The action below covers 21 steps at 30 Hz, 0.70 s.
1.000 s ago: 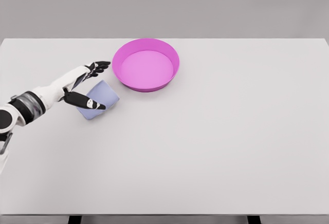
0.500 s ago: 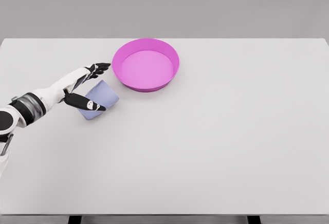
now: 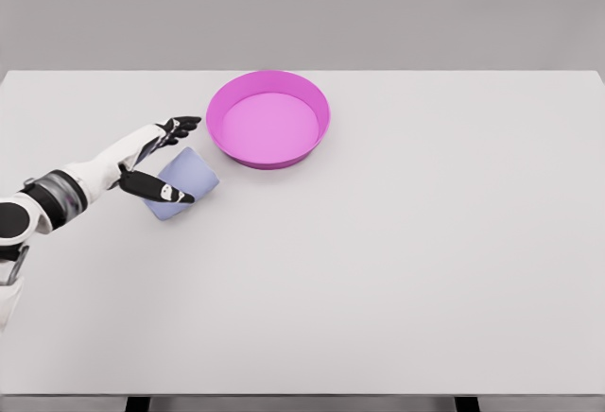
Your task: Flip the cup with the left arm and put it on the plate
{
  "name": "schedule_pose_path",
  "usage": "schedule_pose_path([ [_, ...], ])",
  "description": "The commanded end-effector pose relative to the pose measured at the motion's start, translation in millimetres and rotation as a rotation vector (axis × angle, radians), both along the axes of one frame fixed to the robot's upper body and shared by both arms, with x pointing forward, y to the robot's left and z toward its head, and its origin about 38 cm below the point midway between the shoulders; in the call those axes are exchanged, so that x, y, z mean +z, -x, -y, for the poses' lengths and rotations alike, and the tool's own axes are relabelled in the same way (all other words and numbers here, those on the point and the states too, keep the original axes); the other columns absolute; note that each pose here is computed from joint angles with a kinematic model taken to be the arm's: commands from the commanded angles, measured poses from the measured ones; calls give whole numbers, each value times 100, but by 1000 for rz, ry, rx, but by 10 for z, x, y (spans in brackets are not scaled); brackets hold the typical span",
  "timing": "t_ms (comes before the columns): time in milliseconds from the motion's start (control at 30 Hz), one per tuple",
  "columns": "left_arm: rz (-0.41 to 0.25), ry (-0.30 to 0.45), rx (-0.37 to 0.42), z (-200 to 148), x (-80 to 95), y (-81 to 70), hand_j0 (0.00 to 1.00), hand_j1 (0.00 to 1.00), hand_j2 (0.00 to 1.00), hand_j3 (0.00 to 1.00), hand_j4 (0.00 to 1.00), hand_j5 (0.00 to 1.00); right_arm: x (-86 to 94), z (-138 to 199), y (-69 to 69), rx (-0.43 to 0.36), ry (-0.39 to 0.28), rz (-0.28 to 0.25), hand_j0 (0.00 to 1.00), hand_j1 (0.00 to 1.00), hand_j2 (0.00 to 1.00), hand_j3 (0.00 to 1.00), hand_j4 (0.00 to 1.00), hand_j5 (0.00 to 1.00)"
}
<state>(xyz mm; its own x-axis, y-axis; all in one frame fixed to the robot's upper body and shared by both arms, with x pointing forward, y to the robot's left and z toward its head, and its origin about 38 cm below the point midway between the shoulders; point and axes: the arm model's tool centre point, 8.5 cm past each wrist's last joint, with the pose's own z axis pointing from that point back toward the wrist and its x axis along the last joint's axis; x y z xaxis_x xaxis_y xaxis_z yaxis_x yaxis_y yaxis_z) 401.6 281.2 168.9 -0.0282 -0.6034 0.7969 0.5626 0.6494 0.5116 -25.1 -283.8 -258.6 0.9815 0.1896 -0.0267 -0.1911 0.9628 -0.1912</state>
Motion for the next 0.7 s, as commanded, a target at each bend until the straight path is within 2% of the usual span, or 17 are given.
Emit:
schedule_pose_path([
  [0, -10, 7, 8, 6, -18, -3, 100, 100, 100, 100, 100, 100, 0, 1, 0, 0, 0, 0, 100, 100, 100, 100, 100, 100],
  [267, -46, 3, 58, -51, -57, -23, 100, 100, 100, 100, 100, 100, 1, 3, 5, -1, 1, -1, 100, 100, 100, 100, 100, 100],
  [333, -73, 12, 72, -14, -95, -18, 100, 100, 100, 100, 100, 100, 0, 0, 0, 0, -1, 0, 100, 100, 100, 100, 100, 100],
  [667, -69, 15, 71, 6, -77, -22, 100, 100, 100, 100, 100, 100, 1, 3, 5, -1, 1, -1, 100, 100, 100, 100, 100, 100],
])
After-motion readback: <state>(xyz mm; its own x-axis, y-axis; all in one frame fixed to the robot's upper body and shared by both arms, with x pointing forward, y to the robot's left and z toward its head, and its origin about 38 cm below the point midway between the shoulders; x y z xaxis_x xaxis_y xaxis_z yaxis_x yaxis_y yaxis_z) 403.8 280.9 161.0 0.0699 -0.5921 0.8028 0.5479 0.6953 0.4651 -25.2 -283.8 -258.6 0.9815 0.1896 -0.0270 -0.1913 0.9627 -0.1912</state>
